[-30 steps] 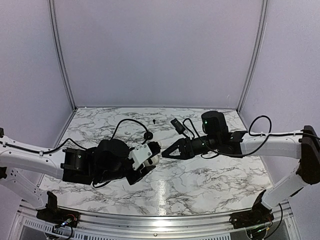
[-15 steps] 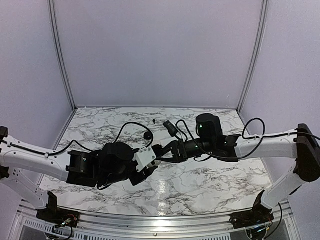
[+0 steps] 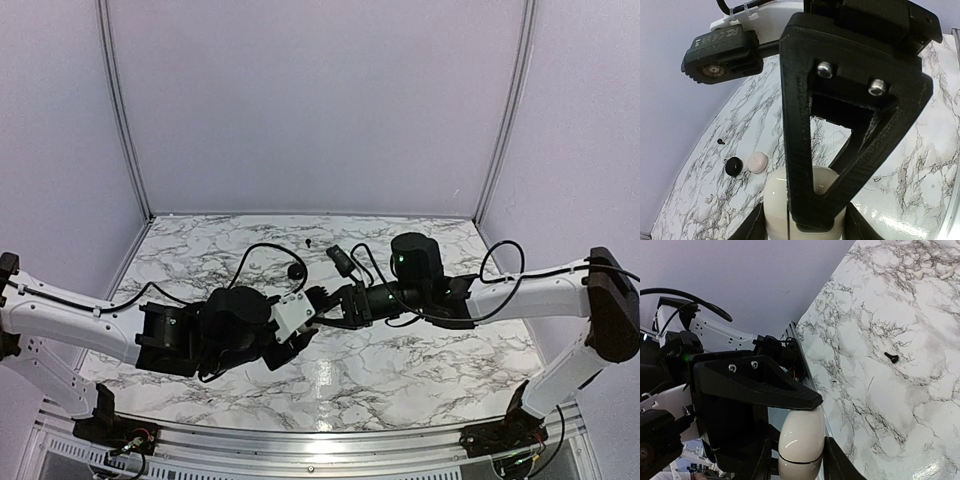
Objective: Insert the wireless bluetooth earbuds into the charging case
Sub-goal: Pass from the left arm to the right
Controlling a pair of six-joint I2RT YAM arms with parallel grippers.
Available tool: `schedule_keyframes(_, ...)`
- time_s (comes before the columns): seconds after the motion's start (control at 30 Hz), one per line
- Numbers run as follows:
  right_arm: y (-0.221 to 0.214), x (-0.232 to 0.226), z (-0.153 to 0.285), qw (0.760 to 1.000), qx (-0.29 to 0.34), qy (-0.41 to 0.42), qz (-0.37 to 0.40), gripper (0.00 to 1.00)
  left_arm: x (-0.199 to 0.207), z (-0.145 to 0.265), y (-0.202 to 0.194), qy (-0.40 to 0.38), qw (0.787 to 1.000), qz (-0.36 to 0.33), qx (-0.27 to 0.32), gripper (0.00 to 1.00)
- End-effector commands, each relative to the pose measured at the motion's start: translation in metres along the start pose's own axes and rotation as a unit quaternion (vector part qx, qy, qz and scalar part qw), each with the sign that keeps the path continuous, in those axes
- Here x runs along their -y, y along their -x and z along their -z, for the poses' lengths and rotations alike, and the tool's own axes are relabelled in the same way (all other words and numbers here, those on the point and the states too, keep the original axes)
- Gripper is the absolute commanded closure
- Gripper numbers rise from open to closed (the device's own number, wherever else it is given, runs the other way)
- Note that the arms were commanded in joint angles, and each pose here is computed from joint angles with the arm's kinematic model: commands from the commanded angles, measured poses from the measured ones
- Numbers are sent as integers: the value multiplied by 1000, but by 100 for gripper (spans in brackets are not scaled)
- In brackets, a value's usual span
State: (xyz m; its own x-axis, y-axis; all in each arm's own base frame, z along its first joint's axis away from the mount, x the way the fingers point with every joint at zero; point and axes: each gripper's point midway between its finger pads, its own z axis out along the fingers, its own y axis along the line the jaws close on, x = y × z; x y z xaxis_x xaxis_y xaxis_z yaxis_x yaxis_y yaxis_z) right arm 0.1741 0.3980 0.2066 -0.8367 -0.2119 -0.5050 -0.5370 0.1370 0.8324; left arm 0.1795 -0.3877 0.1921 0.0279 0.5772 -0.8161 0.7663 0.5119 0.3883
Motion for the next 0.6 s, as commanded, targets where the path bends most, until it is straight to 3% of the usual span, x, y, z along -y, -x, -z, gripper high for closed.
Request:
schedule_keyframes(0.0,-1,-11,-5,1000,-2,22,12,67,-10,0,19,26,999,17,21,61)
schedule_keyframes(0.2,-2,-12,-8,1000,-4,22,14,70,-14,-1,19,38,999,22,18,61)
schedule_keyframes(0.33,0,-14,-8,999,-6,24,25,83,-19,-2,19,53,998,23,14,57)
schedule_keyframes(0.5,6,-21,-4,998,1,21,62,99,-5,8,18,-6,1000,23,-4,23)
schedule_keyframes(0.57,12,-23,1,997,9,20,79,100,3,17,20,-42,999,31,3,14)
